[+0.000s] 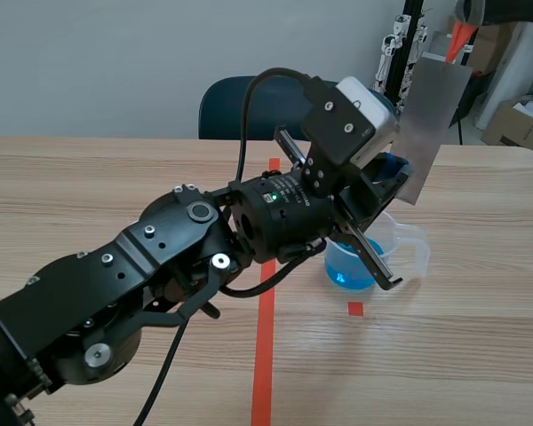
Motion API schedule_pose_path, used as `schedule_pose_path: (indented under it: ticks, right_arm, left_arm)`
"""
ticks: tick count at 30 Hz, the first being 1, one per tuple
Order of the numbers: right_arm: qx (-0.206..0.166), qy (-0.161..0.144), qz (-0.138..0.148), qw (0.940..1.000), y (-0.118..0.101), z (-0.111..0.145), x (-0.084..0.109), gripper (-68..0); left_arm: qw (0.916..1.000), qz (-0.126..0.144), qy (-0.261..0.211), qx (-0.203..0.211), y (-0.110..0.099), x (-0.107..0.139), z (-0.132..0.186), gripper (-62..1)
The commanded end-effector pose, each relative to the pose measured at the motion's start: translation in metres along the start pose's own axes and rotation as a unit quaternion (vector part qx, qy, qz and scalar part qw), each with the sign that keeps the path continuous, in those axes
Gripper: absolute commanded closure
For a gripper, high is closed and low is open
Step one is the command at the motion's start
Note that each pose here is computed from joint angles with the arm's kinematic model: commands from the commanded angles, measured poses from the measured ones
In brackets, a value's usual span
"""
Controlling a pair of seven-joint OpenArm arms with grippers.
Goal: Do the redox reaction experiment. raise the plate out of the solution
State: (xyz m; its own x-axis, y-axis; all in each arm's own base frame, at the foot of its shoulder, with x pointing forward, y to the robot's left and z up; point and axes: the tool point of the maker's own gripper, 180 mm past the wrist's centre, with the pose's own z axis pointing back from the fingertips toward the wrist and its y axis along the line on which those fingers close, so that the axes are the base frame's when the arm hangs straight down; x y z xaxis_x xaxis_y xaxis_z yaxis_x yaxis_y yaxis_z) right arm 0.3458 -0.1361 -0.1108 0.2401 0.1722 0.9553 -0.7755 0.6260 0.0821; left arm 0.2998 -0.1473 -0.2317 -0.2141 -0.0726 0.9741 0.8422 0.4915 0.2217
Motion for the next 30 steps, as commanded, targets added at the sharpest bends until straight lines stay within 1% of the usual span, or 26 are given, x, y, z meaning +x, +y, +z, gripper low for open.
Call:
schedule_pose_path:
  ticks: [1,8,11,24,30]
  right_arm:
    - [-0.006,-0.023,0.019,0.9995,-0.002,0.005,0.021,-1.1]
    - [-0.006,-0.024,0.019,0.9995,-0.002,0.005,0.022,-1.1]
    - [-0.013,-0.024,0.016,0.9995,-0.005,0.005,0.022,-1.1]
    - [-0.013,-0.026,0.016,0.9995,-0.005,0.005,0.022,-1.1]
    - [-0.013,-0.029,0.021,0.9993,-0.005,0.005,0.027,-1.1]
  left_arm:
    - [0.9999,-0.001,-0.015,0.007,0.004,0.01,-0.007,-4.0]
    - [0.9998,-0.01,-0.014,0.007,0.005,0.009,-0.02,-4.0]
    - [0.9998,-0.011,-0.013,0.006,0.004,0.008,-0.02,-4.0]
    - [0.9998,-0.019,0.0,0.006,0.008,0.0,-0.013,-4.0]
    - [0.9998,-0.019,-0.001,0.006,0.008,0.0,-0.013,-4.0]
